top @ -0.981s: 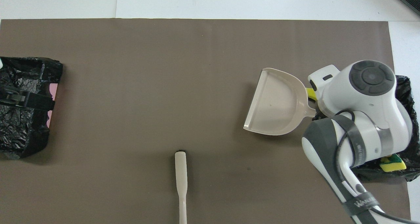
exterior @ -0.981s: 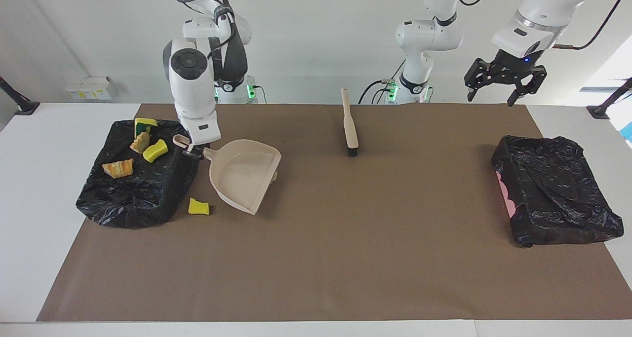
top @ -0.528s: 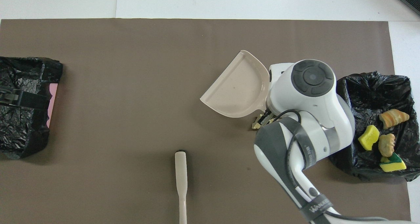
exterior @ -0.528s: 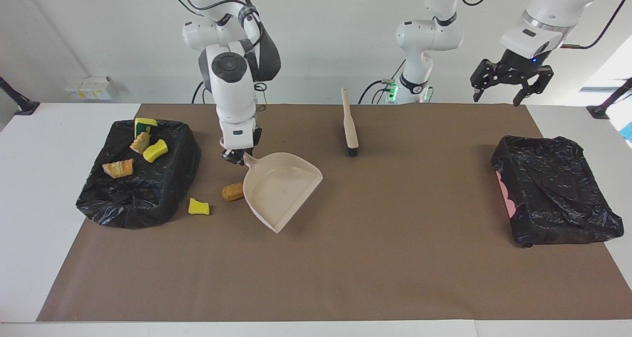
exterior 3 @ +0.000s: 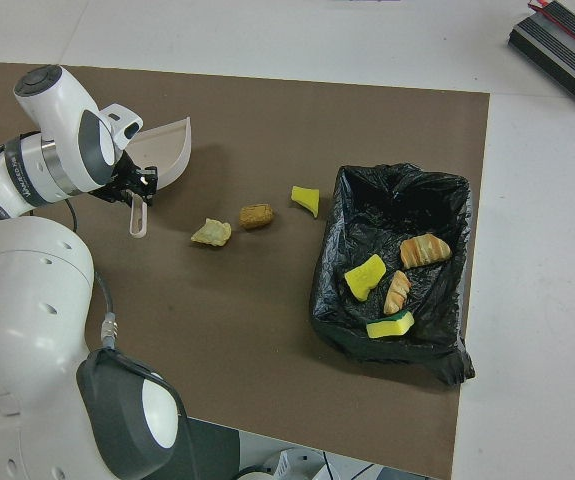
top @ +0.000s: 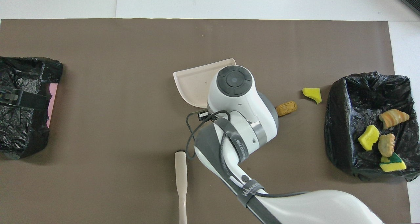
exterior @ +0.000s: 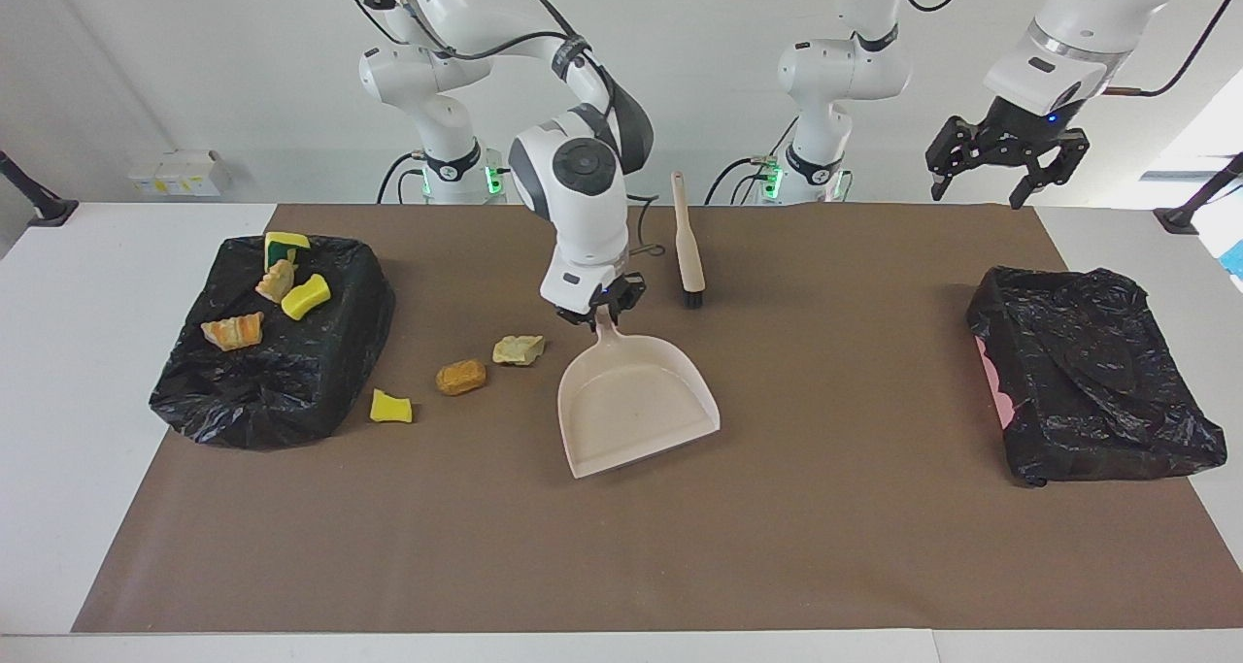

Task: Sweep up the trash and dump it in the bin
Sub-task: 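Bring the empty dustpan back to the table center with the right gripper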

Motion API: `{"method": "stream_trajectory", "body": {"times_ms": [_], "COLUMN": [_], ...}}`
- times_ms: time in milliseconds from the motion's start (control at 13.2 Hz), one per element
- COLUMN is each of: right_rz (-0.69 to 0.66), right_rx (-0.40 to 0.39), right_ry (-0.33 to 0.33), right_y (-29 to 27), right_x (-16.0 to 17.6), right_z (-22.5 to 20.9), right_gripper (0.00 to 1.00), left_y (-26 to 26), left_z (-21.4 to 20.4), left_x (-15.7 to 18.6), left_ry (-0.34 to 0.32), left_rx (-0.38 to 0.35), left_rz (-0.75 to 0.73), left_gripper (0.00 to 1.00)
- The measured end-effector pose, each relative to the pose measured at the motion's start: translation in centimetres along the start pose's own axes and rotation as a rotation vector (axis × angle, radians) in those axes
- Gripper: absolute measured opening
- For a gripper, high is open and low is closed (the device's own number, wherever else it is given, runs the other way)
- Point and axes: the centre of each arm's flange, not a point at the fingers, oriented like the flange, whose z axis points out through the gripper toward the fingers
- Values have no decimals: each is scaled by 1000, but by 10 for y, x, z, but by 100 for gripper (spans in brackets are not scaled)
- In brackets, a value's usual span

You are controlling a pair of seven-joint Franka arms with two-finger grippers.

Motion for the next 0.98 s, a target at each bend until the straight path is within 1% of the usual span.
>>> {"method": "stream_trajectory", "body": {"times_ms": [151, 226, 528, 679, 830, 906, 981], "right_rz": [108, 135, 171, 183, 206, 211, 213], "right_rx": [1, 4, 36, 65, 121, 125, 117], "right_ry": [-12, -12, 1, 0, -16, -32, -51], "right_y": [-26, -31, -35, -37, -37, -33, -27], "right_x": [16, 21, 28, 29, 26, 22, 16], "right_z": [13, 17, 16, 13, -5, -17, -31], "right_gripper": [33, 33, 33, 49, 74, 87, 96], "left_y": [0, 0, 0, 0, 0, 0, 0], "left_z": [0, 0, 0, 0, 0, 0, 0], "left_x": [0, 0, 0, 0, 0, 0, 0], "left_ry": [0, 0, 0, 0, 0, 0, 0], "left_rx": [0, 0, 0, 0, 0, 0, 0], "left_rz": [0, 0, 0, 0, 0, 0, 0], "left_gripper": [100, 100, 100, 100, 100, 100, 100]}}
